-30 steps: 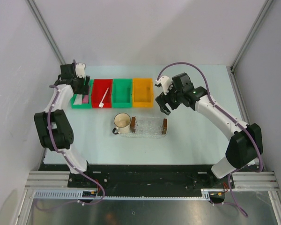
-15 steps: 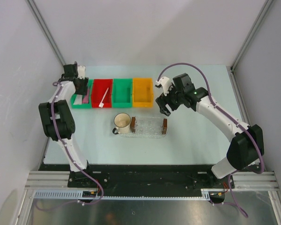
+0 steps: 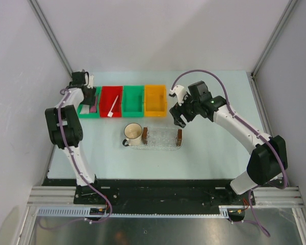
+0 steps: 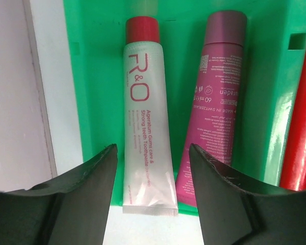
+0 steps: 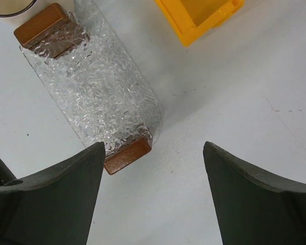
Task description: Prepare toiletry sets of a toothbrush and toothpaste on the tray
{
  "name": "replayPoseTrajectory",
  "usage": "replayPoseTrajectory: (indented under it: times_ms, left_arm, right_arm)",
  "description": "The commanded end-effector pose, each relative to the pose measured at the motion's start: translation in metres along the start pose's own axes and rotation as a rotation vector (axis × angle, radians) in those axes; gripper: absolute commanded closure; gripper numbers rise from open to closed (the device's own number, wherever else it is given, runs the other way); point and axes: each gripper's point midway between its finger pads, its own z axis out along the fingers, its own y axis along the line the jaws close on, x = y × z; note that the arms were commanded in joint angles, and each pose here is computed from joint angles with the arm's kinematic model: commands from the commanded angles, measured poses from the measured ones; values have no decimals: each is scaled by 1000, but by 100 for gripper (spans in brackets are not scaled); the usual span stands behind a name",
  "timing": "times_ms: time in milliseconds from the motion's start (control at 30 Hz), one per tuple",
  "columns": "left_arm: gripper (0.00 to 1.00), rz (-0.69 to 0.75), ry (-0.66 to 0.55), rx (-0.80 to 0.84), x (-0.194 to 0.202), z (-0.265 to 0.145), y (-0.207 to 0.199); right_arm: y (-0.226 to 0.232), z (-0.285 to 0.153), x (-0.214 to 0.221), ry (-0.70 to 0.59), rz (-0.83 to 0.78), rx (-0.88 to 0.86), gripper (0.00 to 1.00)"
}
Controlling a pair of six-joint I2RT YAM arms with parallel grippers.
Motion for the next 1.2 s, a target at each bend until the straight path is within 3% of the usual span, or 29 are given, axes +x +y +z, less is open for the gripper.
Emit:
replayPoseTrajectory:
  times_ms: [0, 567, 667, 1000, 1167]
  left_arm:
    - [36, -26, -4, -61, -5, 7, 16]
    - [40, 14, 130, -97, 41, 39, 12]
    - [44, 11, 141, -95, 45, 42, 11]
    - [78, -7, 75, -86, 23, 22, 14]
    - [83, -37, -24, -75, -7, -11, 19]
  right_arm:
    - [1, -9, -9, -42, -20, -3, 17]
    - [5, -7, -7, -38, -24, -29, 17]
    - [6, -7, -8, -39, -27, -33, 17]
    - [7, -4, -2, -18, -23, -47, 17]
    - [8, -3, -2, -20, -23, -52, 17]
